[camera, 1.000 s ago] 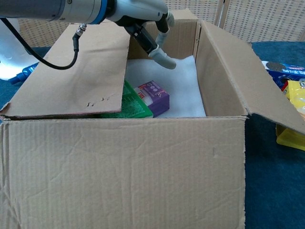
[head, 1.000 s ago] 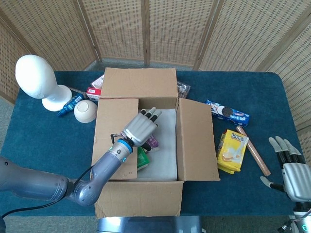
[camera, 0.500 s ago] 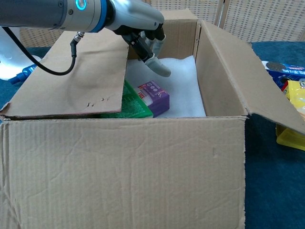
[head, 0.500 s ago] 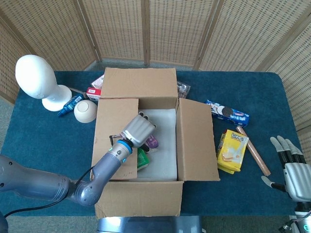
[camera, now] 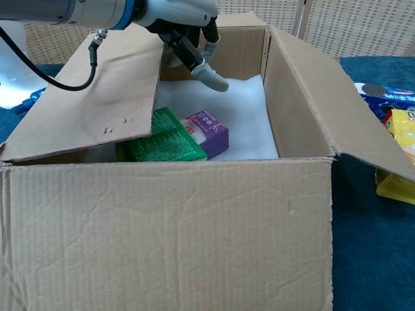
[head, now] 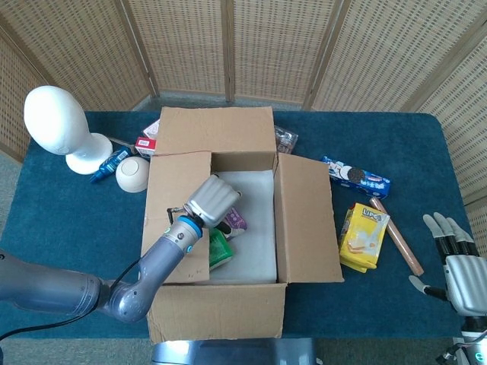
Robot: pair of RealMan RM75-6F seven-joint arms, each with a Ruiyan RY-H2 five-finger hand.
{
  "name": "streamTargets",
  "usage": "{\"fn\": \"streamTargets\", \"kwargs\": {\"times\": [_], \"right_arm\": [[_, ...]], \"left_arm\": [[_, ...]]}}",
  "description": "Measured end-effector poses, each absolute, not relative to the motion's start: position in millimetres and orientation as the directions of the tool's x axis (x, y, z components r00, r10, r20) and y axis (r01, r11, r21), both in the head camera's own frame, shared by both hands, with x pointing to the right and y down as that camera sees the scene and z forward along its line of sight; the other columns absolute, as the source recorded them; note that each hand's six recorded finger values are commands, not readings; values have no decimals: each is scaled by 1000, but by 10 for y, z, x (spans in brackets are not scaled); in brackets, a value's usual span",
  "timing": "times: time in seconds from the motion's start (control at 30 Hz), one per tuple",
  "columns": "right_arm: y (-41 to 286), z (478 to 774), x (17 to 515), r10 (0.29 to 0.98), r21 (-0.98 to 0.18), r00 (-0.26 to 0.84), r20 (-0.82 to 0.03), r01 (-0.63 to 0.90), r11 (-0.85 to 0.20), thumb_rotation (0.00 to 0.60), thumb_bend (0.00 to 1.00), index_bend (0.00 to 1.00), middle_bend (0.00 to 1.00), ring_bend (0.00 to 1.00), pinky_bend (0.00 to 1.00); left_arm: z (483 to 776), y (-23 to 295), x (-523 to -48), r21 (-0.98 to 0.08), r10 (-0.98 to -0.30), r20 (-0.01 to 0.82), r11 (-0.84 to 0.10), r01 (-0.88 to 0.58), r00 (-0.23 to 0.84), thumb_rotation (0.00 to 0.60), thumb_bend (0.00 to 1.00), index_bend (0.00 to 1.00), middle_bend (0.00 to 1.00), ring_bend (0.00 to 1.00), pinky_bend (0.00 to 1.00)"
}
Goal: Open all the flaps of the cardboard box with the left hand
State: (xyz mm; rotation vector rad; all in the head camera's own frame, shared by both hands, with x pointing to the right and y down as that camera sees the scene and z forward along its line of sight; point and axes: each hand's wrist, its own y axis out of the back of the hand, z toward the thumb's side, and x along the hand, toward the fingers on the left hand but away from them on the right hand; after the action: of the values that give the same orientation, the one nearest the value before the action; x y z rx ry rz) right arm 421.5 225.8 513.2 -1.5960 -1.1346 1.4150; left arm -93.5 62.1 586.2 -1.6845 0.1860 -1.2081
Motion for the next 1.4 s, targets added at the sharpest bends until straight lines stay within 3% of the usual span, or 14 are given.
{"fn": "streamTargets", "kwargs": {"times": [0.93,1.4], "right_arm": [[2277,5149,4158,927,-916,28,-374,144,-374,600,0,0,0,22,144],[2294,5123,4144,928,-917,36,-370,148,-371,600,0,0,0,35,145]], "left_arm": [[5038,314,-1366,-855,-694,518,-418,306,500,198,0,523,778,742,680],[4881,264,-1902,-850,-733,523,-410,331,436,197,0,527,778,742,678]]}}
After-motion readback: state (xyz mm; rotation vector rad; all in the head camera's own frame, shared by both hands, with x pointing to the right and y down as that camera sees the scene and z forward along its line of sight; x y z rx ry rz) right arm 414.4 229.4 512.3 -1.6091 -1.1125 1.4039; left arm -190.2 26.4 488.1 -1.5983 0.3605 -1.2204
